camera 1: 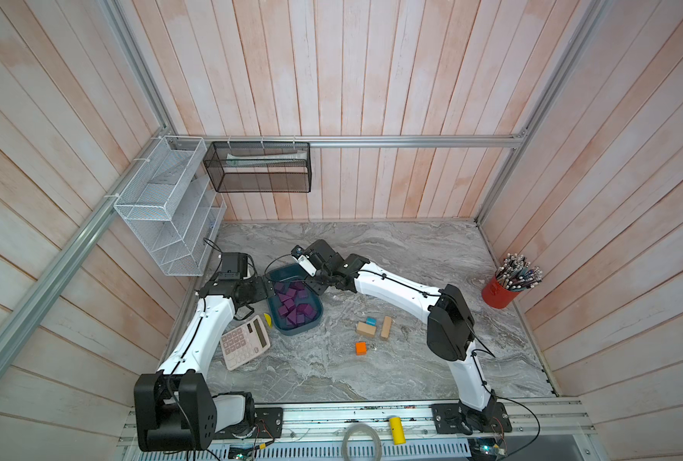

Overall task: Pick purple bricks into the storage bin
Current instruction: Place the building block in the storage box, then pick up the storage box at the center of the board.

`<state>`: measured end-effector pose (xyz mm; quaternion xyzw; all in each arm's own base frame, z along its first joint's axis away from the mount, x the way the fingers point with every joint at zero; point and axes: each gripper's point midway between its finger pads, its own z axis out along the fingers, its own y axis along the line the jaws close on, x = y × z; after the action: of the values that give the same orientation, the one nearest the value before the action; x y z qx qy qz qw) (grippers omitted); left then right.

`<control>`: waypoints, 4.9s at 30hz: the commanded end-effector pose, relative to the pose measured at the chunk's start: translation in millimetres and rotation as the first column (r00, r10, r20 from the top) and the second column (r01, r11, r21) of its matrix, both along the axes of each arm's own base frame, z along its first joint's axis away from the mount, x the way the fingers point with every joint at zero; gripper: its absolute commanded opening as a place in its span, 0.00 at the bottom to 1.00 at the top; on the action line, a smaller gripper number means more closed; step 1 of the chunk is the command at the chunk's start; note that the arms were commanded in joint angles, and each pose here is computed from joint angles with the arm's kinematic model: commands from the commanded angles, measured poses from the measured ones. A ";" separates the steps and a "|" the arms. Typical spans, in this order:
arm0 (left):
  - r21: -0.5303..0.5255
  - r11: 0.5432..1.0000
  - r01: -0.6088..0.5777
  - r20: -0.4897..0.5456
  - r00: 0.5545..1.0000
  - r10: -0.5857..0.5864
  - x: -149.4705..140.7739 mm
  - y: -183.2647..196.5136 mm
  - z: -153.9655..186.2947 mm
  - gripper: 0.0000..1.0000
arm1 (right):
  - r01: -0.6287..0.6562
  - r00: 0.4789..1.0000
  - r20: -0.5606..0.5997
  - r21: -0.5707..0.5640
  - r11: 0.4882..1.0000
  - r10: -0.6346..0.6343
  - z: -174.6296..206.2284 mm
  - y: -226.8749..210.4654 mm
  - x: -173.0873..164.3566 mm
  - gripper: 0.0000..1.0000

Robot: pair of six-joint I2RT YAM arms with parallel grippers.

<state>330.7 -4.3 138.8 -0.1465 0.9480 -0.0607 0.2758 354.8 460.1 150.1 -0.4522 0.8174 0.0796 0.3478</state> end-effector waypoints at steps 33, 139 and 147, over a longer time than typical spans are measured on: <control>0.092 0.988 -0.127 -0.135 0.981 0.139 -10.3 33.8 -32.1 1.00 | -0.140 0.989 0.040 -0.013 0.990 0.141 -61.2 48.5 -7.5 0.58; 0.006 1.000 -0.004 -0.024 1.000 0.004 -2.4 -3.5 -7.1 1.00 | 0.369 0.915 -0.288 0.323 0.871 -0.281 13.1 -30.1 17.4 0.00; 0.001 1.000 0.004 -0.043 0.999 -0.004 -2.4 -4.7 -12.3 1.00 | 0.404 0.901 -0.313 0.353 0.844 -0.300 27.2 -61.3 19.3 0.00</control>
<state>326.9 -8.6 127.5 -0.1501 0.9542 -0.0550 0.2528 369.1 400.3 141.8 -0.2176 0.9032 0.1974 0.3130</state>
